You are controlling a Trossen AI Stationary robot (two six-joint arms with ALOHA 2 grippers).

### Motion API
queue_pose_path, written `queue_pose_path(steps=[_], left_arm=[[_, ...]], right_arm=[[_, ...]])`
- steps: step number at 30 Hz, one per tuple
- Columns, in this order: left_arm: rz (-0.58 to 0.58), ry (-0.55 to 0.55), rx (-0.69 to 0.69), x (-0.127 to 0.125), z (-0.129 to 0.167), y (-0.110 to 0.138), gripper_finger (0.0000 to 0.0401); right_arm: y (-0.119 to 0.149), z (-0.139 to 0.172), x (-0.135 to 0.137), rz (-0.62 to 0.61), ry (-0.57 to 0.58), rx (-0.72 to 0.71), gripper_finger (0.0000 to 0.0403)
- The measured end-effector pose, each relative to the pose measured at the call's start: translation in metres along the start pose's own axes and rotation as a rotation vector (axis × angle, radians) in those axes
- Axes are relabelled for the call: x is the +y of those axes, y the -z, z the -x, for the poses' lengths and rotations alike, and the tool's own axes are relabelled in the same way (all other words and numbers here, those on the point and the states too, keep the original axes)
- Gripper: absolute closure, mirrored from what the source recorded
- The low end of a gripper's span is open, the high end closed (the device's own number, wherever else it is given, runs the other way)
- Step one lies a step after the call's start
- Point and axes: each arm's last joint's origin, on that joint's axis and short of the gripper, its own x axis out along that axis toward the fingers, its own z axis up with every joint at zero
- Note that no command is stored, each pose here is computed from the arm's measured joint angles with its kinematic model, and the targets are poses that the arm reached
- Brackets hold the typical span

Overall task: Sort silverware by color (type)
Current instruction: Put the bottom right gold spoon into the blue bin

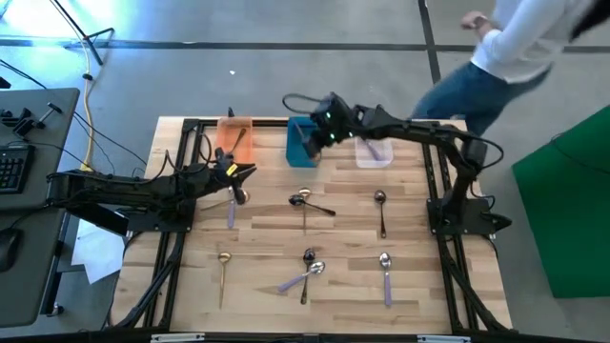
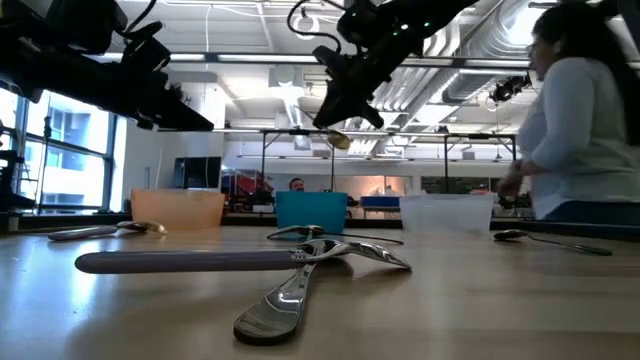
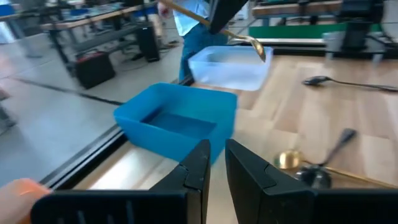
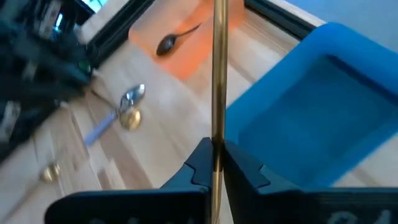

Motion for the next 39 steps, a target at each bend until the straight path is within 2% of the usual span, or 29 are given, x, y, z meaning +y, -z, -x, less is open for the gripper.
queue_pose_path(steps=[8,12,18,27,39], left_arm=[[-0.015,-0.075,0.007,0.004,-0.001,0.000,0.0362],[-0.029,-0.094,0.010,0.006,-0.001,0.001,0.0362],[-0.027,-0.095,0.011,0.006,-0.001,0.001,0.0362],[-0.028,-0.096,0.010,0.006,-0.001,0.001,0.0362],[-0.024,-0.097,0.011,0.006,-0.001,0.001,0.0362]], right_arm=[[-0.037,-0.055,-0.032,-0.167,-0.095,0.095,0.0392],[-0.034,-0.075,-0.048,-0.224,-0.071,0.196,0.0392],[-0.022,-0.092,-0.058,-0.275,-0.044,0.288,0.0392],[-0.019,-0.095,-0.086,-0.369,0.021,0.280,0.0392],[-0.026,-0.090,-0.097,-0.387,0.021,0.240,0.0392]])
